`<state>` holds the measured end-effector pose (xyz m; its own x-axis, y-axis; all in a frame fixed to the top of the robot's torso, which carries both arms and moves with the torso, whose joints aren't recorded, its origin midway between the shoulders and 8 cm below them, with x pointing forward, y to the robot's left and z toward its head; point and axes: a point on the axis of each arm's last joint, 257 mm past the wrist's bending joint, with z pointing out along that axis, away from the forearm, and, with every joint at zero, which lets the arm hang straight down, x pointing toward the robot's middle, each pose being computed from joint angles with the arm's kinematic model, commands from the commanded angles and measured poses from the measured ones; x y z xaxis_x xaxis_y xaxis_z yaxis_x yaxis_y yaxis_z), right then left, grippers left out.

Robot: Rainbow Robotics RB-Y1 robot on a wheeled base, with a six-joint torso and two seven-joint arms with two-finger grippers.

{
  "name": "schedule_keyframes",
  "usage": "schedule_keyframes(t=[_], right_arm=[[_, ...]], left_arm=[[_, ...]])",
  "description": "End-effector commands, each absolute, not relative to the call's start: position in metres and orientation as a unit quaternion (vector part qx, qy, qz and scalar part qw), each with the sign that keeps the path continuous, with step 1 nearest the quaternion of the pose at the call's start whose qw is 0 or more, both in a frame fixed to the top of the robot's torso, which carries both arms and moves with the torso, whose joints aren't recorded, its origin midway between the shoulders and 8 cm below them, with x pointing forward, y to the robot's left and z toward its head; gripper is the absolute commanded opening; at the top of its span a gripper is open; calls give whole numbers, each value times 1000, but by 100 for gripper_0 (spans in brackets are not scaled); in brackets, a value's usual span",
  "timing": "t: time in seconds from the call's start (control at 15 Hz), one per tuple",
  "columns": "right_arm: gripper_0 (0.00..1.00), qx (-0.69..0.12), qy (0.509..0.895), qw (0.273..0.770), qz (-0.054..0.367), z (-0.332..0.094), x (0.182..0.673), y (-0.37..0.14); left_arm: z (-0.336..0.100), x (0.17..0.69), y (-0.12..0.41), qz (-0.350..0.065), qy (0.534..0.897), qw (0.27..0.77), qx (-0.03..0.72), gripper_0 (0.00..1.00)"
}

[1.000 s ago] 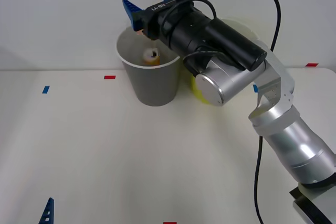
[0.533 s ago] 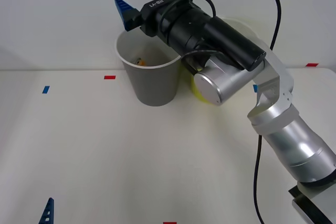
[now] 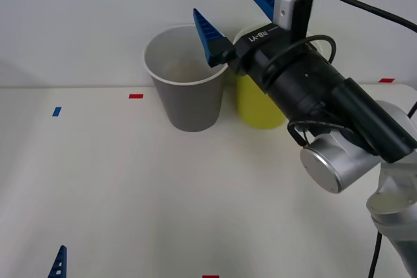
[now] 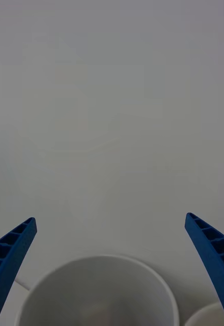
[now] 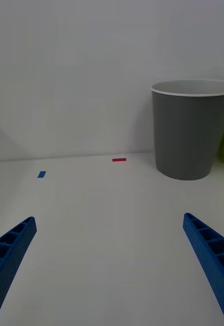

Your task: Put cans in the gray bin and PET bottles in the light green bin.

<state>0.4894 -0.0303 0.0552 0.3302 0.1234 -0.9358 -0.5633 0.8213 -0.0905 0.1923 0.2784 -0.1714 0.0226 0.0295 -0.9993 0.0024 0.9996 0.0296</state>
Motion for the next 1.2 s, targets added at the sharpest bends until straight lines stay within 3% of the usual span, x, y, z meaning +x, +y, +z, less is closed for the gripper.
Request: schedule_keyframes(t=[0.07, 0.27, 0.6, 0.93, 1.2], right_arm=[[100, -190, 540, 796, 199, 50, 466, -67], [100, -169, 552, 797, 178, 33, 448, -101], [100, -144, 589, 780, 151, -29, 413, -155], [100, -116, 618, 765, 142, -77, 378, -185], [100, -106, 625, 761, 139, -89, 366, -193]], left_arm=[[-171, 192, 278, 9, 699, 715, 11, 100], [-171, 192, 278, 9, 699, 715, 11, 100], [-171, 192, 278, 9, 699, 715, 11, 100], [-171, 192, 278, 9, 699, 715, 11, 100], [-171, 192, 278, 9, 699, 715, 11, 100]])
